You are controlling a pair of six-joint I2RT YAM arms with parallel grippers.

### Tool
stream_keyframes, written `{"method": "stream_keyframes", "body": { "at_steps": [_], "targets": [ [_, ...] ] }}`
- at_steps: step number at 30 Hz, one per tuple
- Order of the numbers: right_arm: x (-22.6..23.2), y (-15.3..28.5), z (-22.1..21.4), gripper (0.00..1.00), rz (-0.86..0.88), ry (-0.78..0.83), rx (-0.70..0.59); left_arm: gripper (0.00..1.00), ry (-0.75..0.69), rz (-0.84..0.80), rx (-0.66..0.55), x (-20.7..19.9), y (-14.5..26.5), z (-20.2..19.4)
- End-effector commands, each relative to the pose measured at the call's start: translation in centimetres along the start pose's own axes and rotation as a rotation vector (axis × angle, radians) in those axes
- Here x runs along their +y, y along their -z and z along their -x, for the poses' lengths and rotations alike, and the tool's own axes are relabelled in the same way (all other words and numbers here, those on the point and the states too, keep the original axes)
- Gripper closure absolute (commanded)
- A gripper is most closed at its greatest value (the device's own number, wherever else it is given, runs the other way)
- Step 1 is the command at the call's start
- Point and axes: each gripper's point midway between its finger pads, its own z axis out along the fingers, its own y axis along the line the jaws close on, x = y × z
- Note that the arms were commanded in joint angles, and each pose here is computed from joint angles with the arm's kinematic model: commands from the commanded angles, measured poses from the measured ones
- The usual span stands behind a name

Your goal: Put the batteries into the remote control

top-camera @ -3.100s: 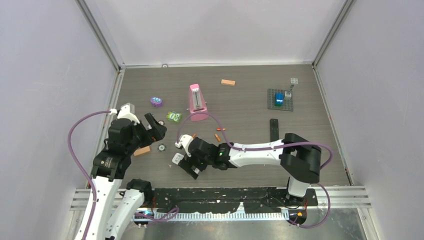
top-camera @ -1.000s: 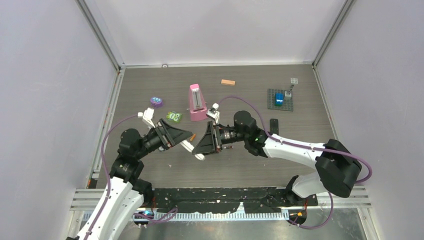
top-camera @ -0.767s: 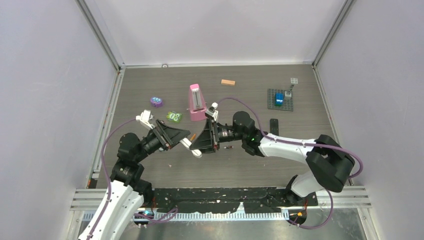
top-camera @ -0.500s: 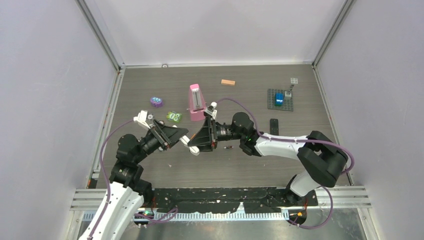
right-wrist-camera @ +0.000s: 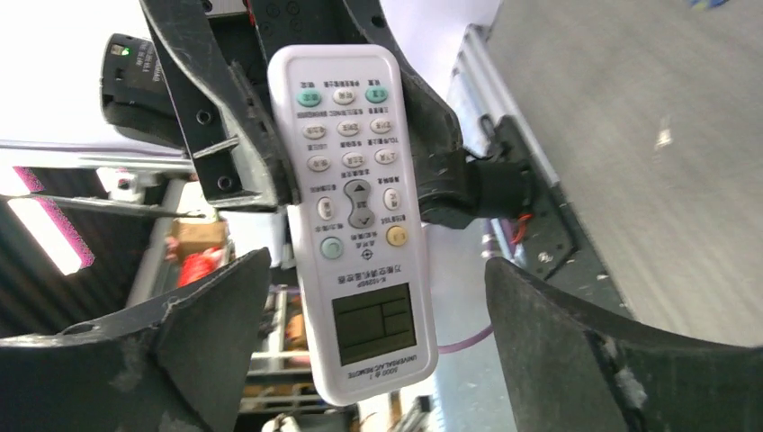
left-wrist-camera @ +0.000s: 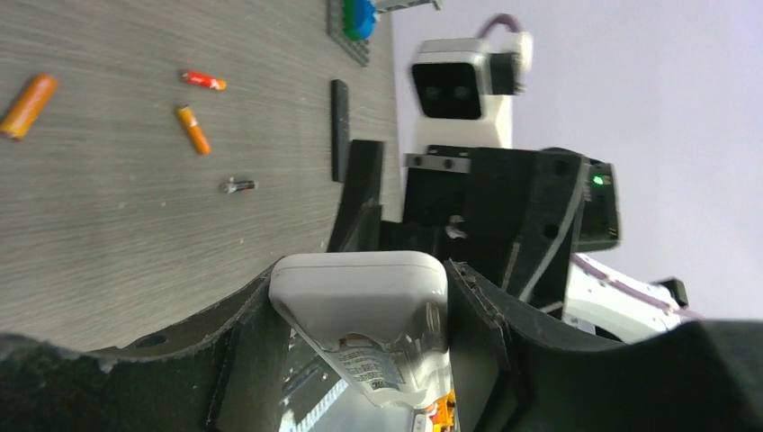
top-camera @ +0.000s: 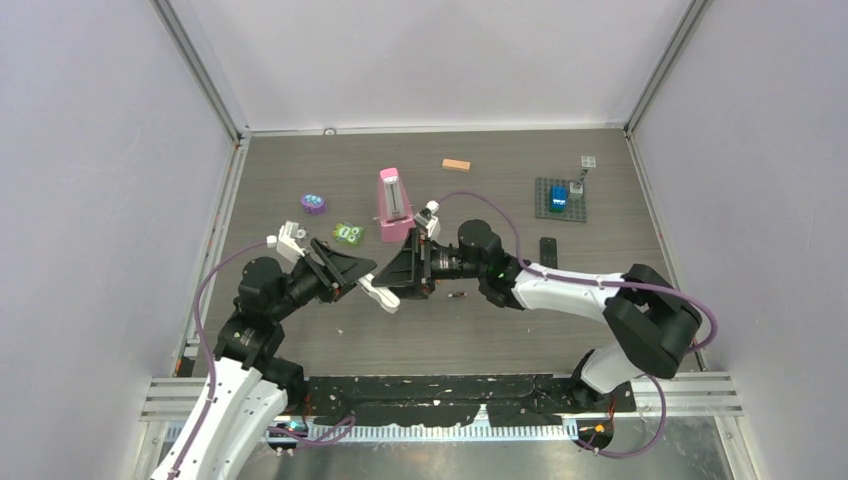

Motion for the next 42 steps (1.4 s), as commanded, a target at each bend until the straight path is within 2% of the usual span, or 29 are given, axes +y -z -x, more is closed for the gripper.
{"method": "stream_keyframes", "body": {
  "at_steps": [1, 9, 15, 21, 24, 29, 30, 33, 35, 37, 38, 40, 42],
  "targets": [
    [1.3, 0.8, 2.3, 0.02, -0.135, 0.275, -0.115, 1.00, 0.019, 0.109, -0.032, 0.7, 0.5, 0.8],
    [2.5, 1.6, 1.6, 0.00, -0.291, 0.623, -0.157, 1.00, 0.125, 0.228, -0.076, 2.8, 0.6, 1.2],
    [0.3, 0.6, -0.6, 0.00, -0.393, 0.824, -0.078, 1.00, 0.174, 0.224, -0.073, 2.8, 0.7, 0.8],
    [-1.4, -0.3, -1.4, 0.05, -0.425, 0.909, -0.043, 1.00, 0.198, 0.220, -0.070, 2.8, 0.9, 0.6],
    [-1.4, -0.9, -1.4, 0.20, -0.411, 0.917, -0.062, 1.00, 0.208, 0.210, -0.060, 2.7, 0.8, 0.3],
    [-0.9, -1.0, -0.1, 0.53, -0.420, 0.880, -0.162, 1.00, 0.191, 0.178, -0.040, 2.2, 0.7, 0.1],
    [-0.5, -0.8, 0.0, 0.58, -0.413, 0.880, -0.174, 0.99, 0.165, 0.165, -0.036, 1.9, 0.8, 0.2],
    [0.4, -0.3, 0.2, 0.79, -0.408, 0.892, -0.195, 0.86, 0.096, 0.163, -0.029, 1.5, 1.1, 0.2],
    [0.7, 0.2, 0.1, 0.90, -0.425, 0.908, -0.179, 0.60, 0.049, 0.135, -0.014, 0.8, 1.1, 0.1],
    [1.7, 0.7, -0.2, 0.94, -0.419, 0.933, -0.153, 0.35, -0.029, 0.084, 0.003, -0.4, 1.2, 0.2],
    [2.2, 1.2, -0.3, 0.94, -0.419, 0.953, -0.139, 0.26, -0.089, 0.075, 0.005, -0.8, 1.2, 0.4],
    [2.4, 2.4, -1.1, 0.95, -0.438, 0.980, -0.077, 0.17, -0.218, 0.102, 0.000, -1.2, 1.8, 1.0],
    [3.1, 3.6, -1.7, 0.95, -0.429, 1.011, -0.018, 0.15, -0.363, 0.121, -0.013, -2.0, 2.5, 2.0]
  ]
}}
